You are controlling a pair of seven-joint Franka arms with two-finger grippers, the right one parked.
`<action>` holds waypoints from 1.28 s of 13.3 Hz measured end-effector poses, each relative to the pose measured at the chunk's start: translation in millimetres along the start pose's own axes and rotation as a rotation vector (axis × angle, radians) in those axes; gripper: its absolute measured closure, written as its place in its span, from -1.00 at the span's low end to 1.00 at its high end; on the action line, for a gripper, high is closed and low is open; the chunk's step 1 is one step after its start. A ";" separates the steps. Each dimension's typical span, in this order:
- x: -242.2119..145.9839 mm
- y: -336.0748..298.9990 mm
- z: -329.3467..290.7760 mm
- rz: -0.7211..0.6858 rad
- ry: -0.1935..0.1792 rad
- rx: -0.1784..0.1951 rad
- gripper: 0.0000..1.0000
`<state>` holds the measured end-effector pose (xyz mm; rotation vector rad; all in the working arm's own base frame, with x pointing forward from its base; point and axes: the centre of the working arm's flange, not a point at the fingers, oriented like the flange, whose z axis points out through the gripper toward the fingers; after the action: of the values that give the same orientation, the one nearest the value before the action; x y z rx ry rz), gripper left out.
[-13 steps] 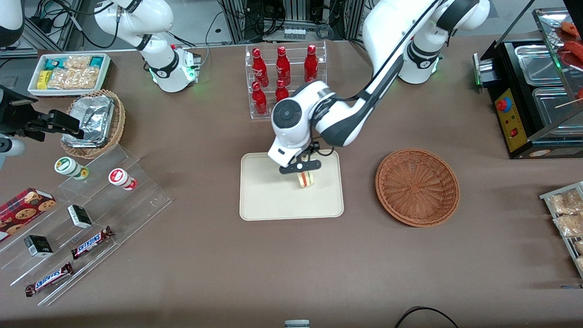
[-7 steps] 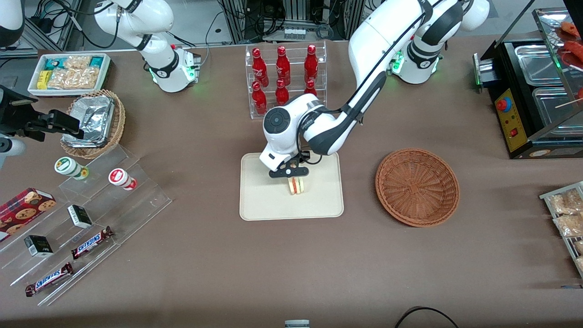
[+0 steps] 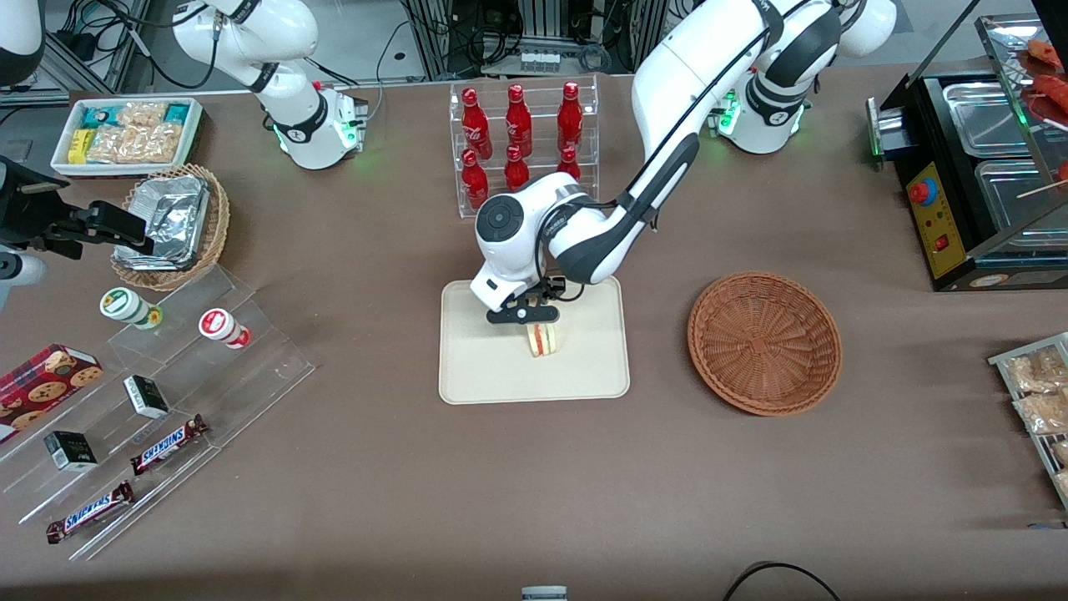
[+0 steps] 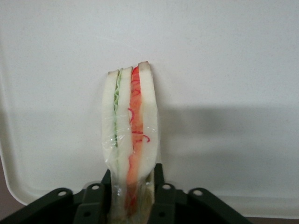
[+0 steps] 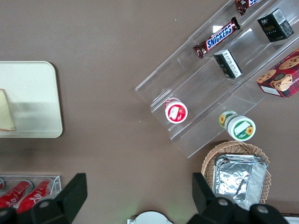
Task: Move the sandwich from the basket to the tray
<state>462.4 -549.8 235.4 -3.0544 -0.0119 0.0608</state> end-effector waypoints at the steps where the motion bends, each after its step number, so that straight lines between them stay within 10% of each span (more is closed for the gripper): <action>1: 2.3 0.3 -5.8 -0.003 0.007 -0.007 -0.11; 5: 10.6 -17.7 -81.3 -0.040 0.045 0.003 -0.99; 17: 93.4 -338.6 -289.9 -0.343 0.040 0.029 -1.00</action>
<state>565.3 -236.6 549.7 -2.9746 -0.5235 -0.0228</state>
